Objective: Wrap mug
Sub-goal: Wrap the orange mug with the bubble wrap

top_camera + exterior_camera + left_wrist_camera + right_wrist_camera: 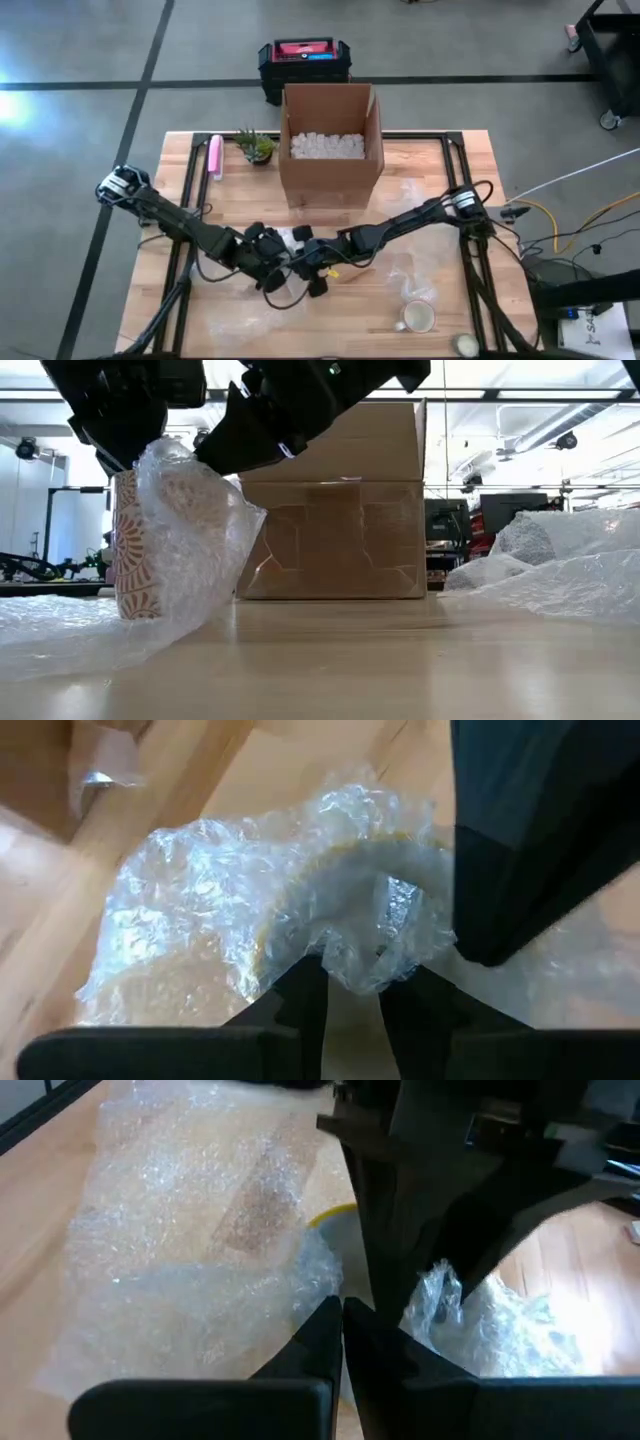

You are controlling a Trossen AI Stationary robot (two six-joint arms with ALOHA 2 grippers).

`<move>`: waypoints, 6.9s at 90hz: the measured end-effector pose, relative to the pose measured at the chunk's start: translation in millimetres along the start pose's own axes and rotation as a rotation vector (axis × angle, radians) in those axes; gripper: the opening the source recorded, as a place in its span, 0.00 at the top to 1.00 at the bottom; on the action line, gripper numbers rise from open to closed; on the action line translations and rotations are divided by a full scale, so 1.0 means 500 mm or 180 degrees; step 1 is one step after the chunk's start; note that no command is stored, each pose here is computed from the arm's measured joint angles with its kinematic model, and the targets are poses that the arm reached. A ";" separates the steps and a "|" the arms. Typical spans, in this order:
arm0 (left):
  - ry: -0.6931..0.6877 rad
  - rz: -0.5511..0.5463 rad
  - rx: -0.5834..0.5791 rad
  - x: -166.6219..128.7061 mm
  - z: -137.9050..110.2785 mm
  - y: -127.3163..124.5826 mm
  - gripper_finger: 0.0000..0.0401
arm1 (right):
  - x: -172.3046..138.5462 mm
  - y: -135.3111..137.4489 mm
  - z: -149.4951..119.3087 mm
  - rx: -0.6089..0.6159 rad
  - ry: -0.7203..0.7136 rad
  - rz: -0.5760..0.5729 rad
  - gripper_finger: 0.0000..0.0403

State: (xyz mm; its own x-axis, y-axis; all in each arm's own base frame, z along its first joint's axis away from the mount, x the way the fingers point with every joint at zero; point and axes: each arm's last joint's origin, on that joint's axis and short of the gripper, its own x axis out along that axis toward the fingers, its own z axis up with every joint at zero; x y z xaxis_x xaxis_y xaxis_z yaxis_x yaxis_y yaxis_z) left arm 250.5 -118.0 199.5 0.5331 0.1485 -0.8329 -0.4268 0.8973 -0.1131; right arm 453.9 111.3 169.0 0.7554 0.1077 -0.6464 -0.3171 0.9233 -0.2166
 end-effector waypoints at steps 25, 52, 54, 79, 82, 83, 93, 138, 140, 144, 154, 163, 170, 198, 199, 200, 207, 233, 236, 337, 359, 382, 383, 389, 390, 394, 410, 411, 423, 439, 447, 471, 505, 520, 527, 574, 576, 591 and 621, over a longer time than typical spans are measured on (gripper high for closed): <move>-0.0015 -0.0035 0.0031 -0.005 0.006 -0.005 0.81 | -0.092 -0.035 0.022 -0.0049 0.0295 0.0010 0.99; -0.0042 -0.0070 0.0020 -0.010 0.012 -0.009 0.81 | -0.085 -0.085 -0.030 0.0024 0.0627 -0.0399 0.99; -0.0042 -0.0073 0.0021 -0.010 0.012 -0.009 0.81 | -0.082 -0.089 -0.039 0.0047 0.0657 -0.0413 0.99; -0.0047 -0.0093 0.0024 -0.011 0.013 -0.009 0.81 | -0.064 -0.073 -0.050 0.0100 0.0337 -0.0396 0.99; -0.0048 -0.0092 0.0024 -0.011 0.013 -0.009 0.81 | -0.064 -0.068 -0.041 0.0103 0.0200 -0.0331 0.99; -0.0049 -0.0091 0.0025 -0.011 0.013 -0.009 0.81 | -0.064 -0.066 -0.038 0.0104 0.0152 -0.0301 0.99; -0.0051 -0.0092 0.0024 -0.012 0.013 -0.009 0.81 | -0.057 -0.042 -0.011 0.0096 -0.0332 0.0045 0.99; -0.0111 -0.0237 -0.0038 -0.041 0.023 -0.003 0.81 | 0.015 -0.016 -0.044 0.0140 -0.0405 0.0107 0.99; -0.0134 -0.0267 -0.0049 -0.049 0.027 -0.004 0.81 | 0.015 -0.016 -0.044 0.0141 -0.0403 0.0107 0.99; -0.0198 -0.0343 -0.0075 -0.066 0.036 -0.007 0.81 | 0.013 -0.017 -0.041 0.0141 -0.0415 0.0103 0.99; -0.0348 -0.0467 -0.0097 -0.101 0.056 -0.007 0.81 | 0.013 -0.017 -0.040 0.0140 -0.0413 0.0104 0.99; -0.0493 -0.0427 -0.0092 -0.114 0.064 -0.004 0.81 | 0.013 -0.017 -0.041 0.0140 -0.0393 0.0108 0.99; -0.0559 -0.0305 -0.0093 -0.110 0.062 0.001 0.81 | 0.013 -0.017 -0.041 0.0140 -0.0380 0.0111 0.99; -0.0151 -0.0033 -0.0045 -0.013 0.023 -0.001 0.81 | 0.009 -0.018 -0.039 0.0130 -0.0374 0.0096 0.99; -0.0142 -0.0031 -0.0042 -0.011 0.022 -0.002 0.81 | 0.007 -0.017 -0.037 0.0122 -0.0372 0.0103 0.99; -0.0132 -0.0031 -0.0038 -0.008 0.021 -0.002 0.81 | 0.005 -0.016 -0.036 0.0113 -0.0369 0.0110 0.99; -0.0035 0.0006 -0.0010 0.008 0.013 -0.004 0.81 | -0.013 -0.014 -0.027 0.0028 -0.0317 0.0121 0.99; -0.0048 -0.0097 -0.0024 0.004 0.016 -0.007 0.81 | -0.041 -0.030 0.004 0.0005 -0.0432 -0.0167 0.99; -0.0048 -0.0101 -0.0025 0.004 0.017 -0.007 0.81 | -0.034 -0.030 -0.003 0.0009 -0.0391 -0.0173 0.99; 0.1151 -0.0591 -0.0529 -0.159 -0.113 -0.087 0.81 | 0.012 -0.018 -0.042 0.0033 -0.0164 -0.0111 0.99; 0.1602 -0.0344 -0.0927 -0.129 -0.182 -0.075 0.70 | 0.012 -0.018 -0.042 0.0027 -0.0174 -0.0115 0.99; 0.1967 -0.0638 -0.1208 -0.075 -0.228 -0.067 0.48 | 0.012 -0.021 -0.042 0.0028 -0.0175 -0.0118 0.99; 0.1978 -0.0627 -0.1225 -0.071 -0.231 -0.065 0.47 | 0.012 -0.022 -0.043 0.0030 -0.0176 -0.0115 0.99; 0.2116 -0.0484 -0.1324 -0.050 -0.249 -0.052 0.45 | 0.012 -0.022 -0.042 0.0031 -0.0176 -0.0117 0.99; 0.2139 -0.0455 -0.1331 -0.047 -0.251 -0.050 0.45 | 0.012 -0.022 -0.042 0.0030 -0.0176 -0.0117 0.99; 0.2174 -0.0397 -0.1338 -0.042 -0.256 -0.048 0.45 | 0.012 -0.022 -0.042 0.0023 -0.0176 -0.0117 0.99; 0.2170 -0.0403 -0.1397 -0.048 -0.246 -0.052 0.53 | 0.012 -0.022 -0.042 0.0009 -0.0176 -0.0122 0.99; 0.2172 -0.0385 -0.1401 -0.047 -0.247 -0.051 0.54 | 0.012 -0.022 -0.043 0.0010 -0.0176 -0.0122 0.99; 0.2254 -0.0427 -0.1462 -0.044 -0.239 -0.053 0.61 | 0.012 -0.022 -0.042 0.0009 -0.0176 -0.0124 0.99; 0.2188 -0.0654 -0.1406 -0.036 -0.216 -0.058 0.68 | 0.012 -0.024 -0.043 0.0013 -0.0175 -0.0128 0.99; 0.2254 -0.0687 -0.1315 -0.034 -0.213 -0.056 0.71 | 0.012 -0.024 -0.043 0.0007 -0.0175 -0.0128 0.99; 0.2298 -0.0589 -0.1061 -0.032 -0.215 -0.044 0.65 | 0.013 -0.033 -0.044 0.0029 -0.0197 -0.0155 0.99; 0.2347 -0.0591 -0.1164 0.008 -0.245 -0.029 0.49 | 0.013 -0.037 -0.042 0.0136 -0.0243 -0.0185 0.99; 0.2504 -0.0518 -0.1153 0.035 -0.262 -0.033 0.53 | 0.013 -0.038 -0.042 0.0135 -0.0248 -0.0195 0.99; 0.2546 -0.0508 -0.1170 0.040 -0.262 -0.033 0.61 | 0.013 -0.039 -0.042 0.0137 -0.0248 -0.0197 0.99; 0.1052 -0.0892 -0.1060 -0.071 -0.128 -0.116 0.99 | 0.013 -0.039 -0.043 0.0212 -0.0250 -0.0187 0.99; 0.0963 -0.0882 -0.1023 -0.079 -0.120 -0.119 0.99 | 0.013 -0.039 -0.043 0.0212 -0.0250 -0.0188 0.99; 0.0230 -0.0725 -0.0742 -0.130 -0.064 -0.137 1.00 | 0.013 -0.039 -0.042 0.0220 -0.0248 -0.0188 0.99; -0.0925 -0.0075 -0.0262 -0.149 0.023 -0.119 1.00 | 0.013 -0.039 -0.042 0.0270 -0.0246 -0.0185 0.99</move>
State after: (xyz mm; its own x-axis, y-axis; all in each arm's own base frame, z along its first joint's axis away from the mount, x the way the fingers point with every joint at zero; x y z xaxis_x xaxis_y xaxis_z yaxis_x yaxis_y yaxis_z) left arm 244.4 -177.7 274.4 0.7253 0.2514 -0.6409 -0.4632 0.8669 -0.1842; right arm 452.8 86.4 153.5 0.8141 0.0783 -0.5754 -0.2242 0.9564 -0.1872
